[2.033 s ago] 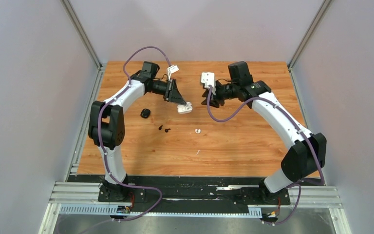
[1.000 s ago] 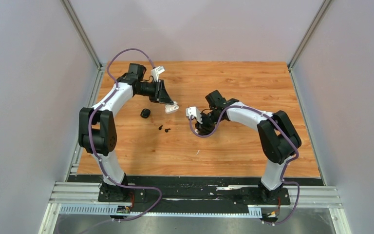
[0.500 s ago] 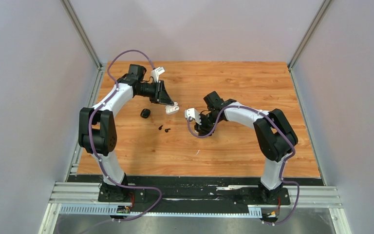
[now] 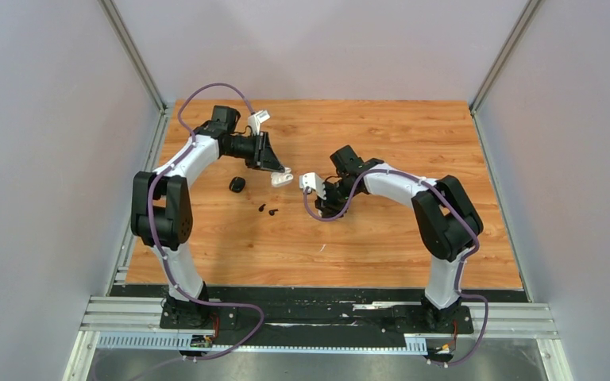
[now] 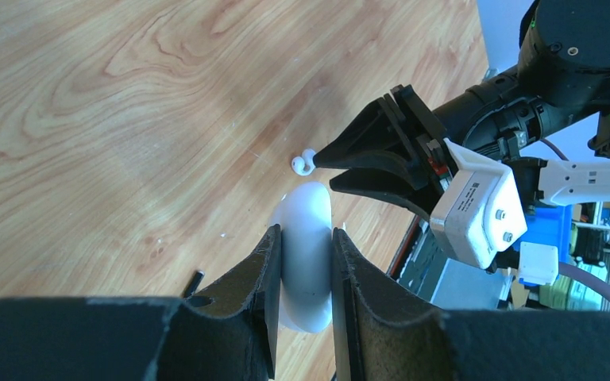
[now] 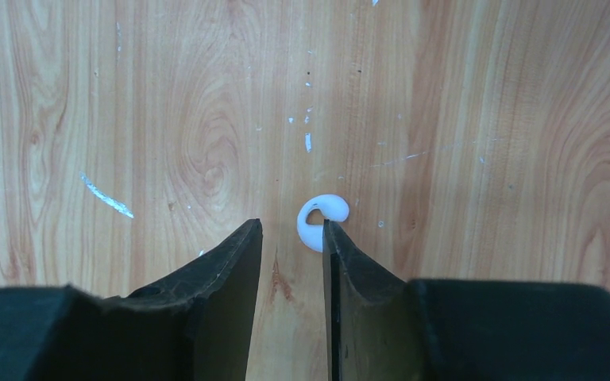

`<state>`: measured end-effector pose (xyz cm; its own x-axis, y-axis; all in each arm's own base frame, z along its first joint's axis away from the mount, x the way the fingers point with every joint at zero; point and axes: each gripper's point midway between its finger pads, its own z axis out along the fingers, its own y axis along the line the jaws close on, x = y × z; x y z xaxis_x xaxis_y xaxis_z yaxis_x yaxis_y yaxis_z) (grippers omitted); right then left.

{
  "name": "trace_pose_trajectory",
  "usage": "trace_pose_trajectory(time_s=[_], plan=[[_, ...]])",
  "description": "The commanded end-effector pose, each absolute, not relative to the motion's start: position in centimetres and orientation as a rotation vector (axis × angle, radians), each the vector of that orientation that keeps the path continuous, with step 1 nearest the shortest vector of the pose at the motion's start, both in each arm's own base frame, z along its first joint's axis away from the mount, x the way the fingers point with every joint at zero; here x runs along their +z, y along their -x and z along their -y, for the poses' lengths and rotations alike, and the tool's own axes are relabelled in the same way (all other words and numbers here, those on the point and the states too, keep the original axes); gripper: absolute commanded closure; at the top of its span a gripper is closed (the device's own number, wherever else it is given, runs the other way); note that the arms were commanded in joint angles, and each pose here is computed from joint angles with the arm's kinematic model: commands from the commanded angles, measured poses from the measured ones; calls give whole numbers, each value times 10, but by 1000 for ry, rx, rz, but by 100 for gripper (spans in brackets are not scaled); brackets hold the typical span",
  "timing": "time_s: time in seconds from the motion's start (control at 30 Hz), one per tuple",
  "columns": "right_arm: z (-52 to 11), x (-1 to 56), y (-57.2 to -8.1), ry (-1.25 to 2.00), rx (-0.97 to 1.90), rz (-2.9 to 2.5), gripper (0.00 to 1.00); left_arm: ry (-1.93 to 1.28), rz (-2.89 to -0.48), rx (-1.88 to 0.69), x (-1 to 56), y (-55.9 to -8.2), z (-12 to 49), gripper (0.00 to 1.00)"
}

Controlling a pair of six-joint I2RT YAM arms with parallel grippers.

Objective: Insert the wireless bluetooth earbuds into the charging case
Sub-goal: Pick up the left earbud from the center of the board.

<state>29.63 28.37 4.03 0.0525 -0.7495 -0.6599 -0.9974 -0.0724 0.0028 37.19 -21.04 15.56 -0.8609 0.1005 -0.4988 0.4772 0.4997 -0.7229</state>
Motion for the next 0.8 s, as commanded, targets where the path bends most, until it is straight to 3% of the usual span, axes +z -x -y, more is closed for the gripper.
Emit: trace_pose_trajectory(time_s=[0.0, 0.77], plan=[[-295, 45, -309, 1875, 687, -1704, 66, -507, -2286, -1329, 174, -383, 213, 100], [-298, 68, -312, 1841, 678, -1693, 65, -510, -2294, -1351, 170, -388, 215, 100]])
